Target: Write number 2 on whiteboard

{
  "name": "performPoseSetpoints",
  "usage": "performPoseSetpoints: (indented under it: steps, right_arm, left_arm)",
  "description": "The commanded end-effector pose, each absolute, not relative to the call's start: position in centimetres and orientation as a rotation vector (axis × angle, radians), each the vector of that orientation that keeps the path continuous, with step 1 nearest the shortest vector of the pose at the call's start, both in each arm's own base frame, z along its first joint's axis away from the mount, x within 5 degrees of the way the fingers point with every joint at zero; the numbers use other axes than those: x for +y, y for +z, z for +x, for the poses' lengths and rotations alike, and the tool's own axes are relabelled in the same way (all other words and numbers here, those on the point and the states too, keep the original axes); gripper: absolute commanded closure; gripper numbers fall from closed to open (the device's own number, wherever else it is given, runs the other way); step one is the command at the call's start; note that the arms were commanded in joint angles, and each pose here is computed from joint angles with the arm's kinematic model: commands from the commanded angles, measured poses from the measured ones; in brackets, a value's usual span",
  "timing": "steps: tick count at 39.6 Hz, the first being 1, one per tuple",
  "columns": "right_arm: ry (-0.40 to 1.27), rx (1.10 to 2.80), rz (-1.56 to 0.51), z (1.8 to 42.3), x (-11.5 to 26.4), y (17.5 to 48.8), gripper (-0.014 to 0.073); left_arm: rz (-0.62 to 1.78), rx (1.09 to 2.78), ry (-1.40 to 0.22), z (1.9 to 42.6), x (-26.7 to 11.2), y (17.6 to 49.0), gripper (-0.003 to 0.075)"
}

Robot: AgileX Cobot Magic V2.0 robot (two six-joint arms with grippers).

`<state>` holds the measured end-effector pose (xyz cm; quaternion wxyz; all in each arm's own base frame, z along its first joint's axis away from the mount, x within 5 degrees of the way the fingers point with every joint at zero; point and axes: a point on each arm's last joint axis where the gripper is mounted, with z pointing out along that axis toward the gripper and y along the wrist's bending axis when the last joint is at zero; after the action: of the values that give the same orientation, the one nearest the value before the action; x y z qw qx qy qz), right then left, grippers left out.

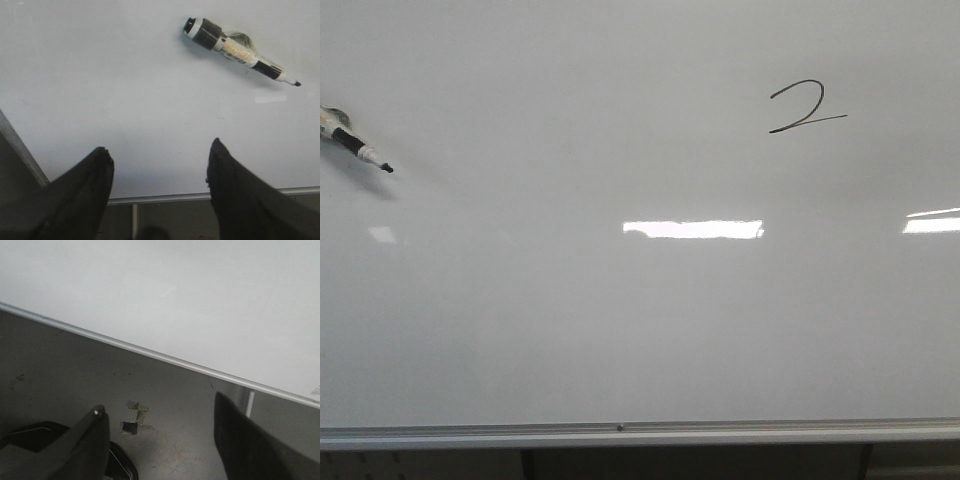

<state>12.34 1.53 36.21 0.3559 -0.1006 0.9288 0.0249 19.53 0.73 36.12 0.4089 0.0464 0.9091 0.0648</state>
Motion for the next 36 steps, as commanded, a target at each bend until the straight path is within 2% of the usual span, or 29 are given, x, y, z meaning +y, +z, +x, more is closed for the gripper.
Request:
performPoseSetpoints:
  steps: [1, 10, 20, 31, 36]
  right_arm:
    - [0.033, 2.308, -0.137, 11.7, 1.0, 37.6, 0.0121]
    - [0.040, 2.160, -0.112, 9.4, 0.8, 37.8, 0.0121]
    - [0.043, 2.054, -0.107, 7.1, 0.6, 36.8, 0.0121]
    - [0.043, 2.001, -0.104, 6.6, 0.6, 36.6, 0.0125]
    - [0.043, 2.004, -0.105, 6.6, 0.6, 36.5, 0.0203]
  left_arm:
    - [0.133, 2.165, 0.152, 17.7, 0.1, 38.7, 0.0309]
    - [0.182, 2.038, 0.113, 12.8, -0.6, 40.3, 0.0309]
    - [0.093, 1.952, 0.058, 8.7, -0.1, 39.6, 0.0309]
    - [0.091, 1.912, 0.047, 7.7, 0.0, 38.3, 0.0310]
    - [0.089, 1.898, 0.032, 7.7, -0.1, 38.4, 0.0358]
